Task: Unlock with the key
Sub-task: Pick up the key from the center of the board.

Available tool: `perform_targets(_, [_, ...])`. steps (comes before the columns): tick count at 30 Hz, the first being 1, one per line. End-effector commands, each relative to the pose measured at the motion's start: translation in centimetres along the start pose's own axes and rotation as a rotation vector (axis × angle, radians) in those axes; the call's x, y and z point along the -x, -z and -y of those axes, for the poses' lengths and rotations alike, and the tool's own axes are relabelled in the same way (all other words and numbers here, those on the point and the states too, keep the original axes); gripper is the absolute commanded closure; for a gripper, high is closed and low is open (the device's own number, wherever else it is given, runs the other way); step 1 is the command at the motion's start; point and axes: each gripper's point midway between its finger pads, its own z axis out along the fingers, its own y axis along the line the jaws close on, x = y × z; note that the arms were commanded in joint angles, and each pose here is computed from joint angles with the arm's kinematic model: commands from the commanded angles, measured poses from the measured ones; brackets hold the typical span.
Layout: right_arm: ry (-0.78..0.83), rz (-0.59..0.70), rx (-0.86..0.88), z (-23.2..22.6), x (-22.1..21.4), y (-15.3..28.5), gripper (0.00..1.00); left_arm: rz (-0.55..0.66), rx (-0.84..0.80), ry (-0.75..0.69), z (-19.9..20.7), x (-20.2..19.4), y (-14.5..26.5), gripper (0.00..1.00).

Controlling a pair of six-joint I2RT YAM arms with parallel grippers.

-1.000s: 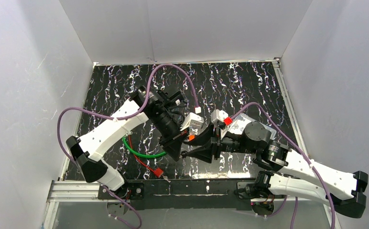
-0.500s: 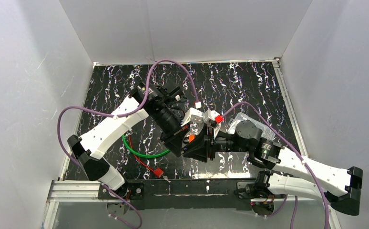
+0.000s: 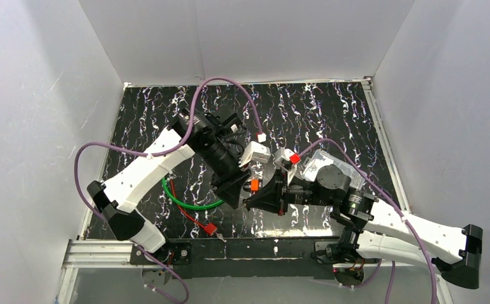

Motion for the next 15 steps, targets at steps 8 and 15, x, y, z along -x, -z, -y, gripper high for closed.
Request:
perform_targets(8, [-0.036,0.266,-0.052,0.3,3.5,2.7,0.99,0.098,0.145,-0.098,2.5,-1.7,3.9,0.58])
perform_targets(15, [-0.074,0.394,-0.055,0.4,5.6,3.0,0.99,0.263,0.097,-0.189,3.0,-0.3,2.6,0.65])
